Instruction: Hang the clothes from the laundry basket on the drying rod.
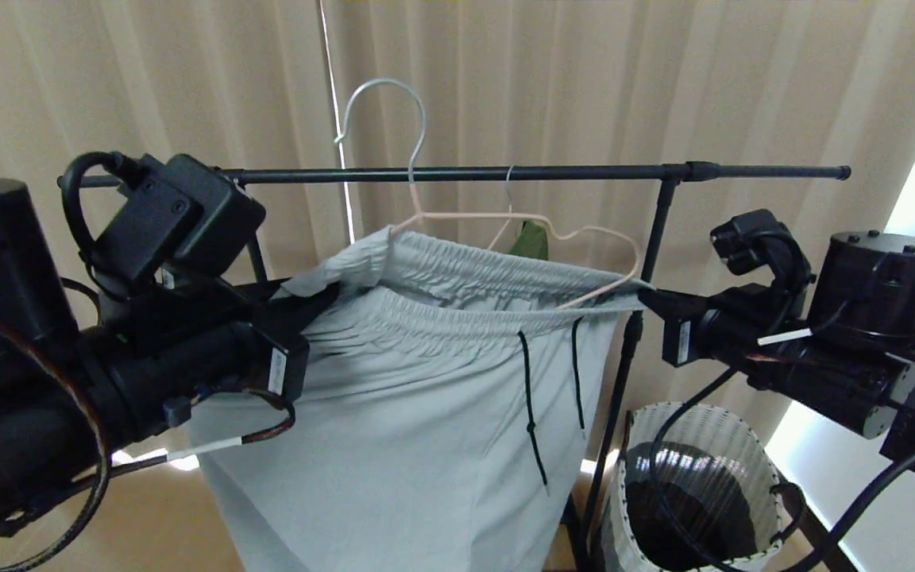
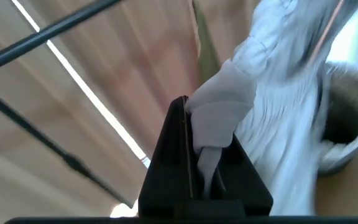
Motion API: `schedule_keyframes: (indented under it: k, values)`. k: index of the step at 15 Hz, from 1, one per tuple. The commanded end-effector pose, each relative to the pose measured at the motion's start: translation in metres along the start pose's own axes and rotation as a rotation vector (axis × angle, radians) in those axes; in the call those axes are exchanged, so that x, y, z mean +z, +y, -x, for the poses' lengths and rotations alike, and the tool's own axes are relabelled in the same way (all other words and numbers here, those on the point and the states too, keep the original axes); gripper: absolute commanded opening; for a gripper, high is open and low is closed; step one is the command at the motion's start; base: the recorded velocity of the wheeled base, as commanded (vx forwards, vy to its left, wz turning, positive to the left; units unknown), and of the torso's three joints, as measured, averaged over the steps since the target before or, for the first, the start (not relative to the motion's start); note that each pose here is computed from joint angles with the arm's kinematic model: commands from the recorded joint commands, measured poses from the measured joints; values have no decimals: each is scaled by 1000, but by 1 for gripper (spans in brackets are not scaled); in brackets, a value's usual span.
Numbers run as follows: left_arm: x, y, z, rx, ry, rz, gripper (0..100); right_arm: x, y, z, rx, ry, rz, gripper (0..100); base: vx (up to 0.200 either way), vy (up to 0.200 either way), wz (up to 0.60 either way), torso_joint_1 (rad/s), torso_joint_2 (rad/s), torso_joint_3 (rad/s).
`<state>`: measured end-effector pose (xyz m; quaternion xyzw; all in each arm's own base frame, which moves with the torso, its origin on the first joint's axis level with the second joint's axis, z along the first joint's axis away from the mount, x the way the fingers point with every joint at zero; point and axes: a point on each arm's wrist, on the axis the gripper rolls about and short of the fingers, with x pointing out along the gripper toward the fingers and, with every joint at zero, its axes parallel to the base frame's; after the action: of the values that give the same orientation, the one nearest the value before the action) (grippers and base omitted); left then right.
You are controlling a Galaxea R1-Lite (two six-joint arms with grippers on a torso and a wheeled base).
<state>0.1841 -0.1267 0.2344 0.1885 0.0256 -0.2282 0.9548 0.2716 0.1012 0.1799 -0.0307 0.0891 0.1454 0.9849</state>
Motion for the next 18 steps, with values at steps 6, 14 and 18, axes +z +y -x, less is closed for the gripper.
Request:
schedule_keyframes:
  k: [6, 14, 18]
  values:
    - [-49, -8, -14, 97, 241, -85, 0, 24, 10, 2, 38, -61, 2, 0, 0, 0, 0, 0, 0, 0]
    - [-25, 0, -24, 188, 171, 17, 0, -8, 57, 47, 240, 25, 50, 0, 0, 0, 0, 0, 0, 0]
    - [-22, -1, -23, 183, 155, 49, 0, -12, 63, 48, 261, 36, 58, 100, 0, 0, 0, 0, 0, 0]
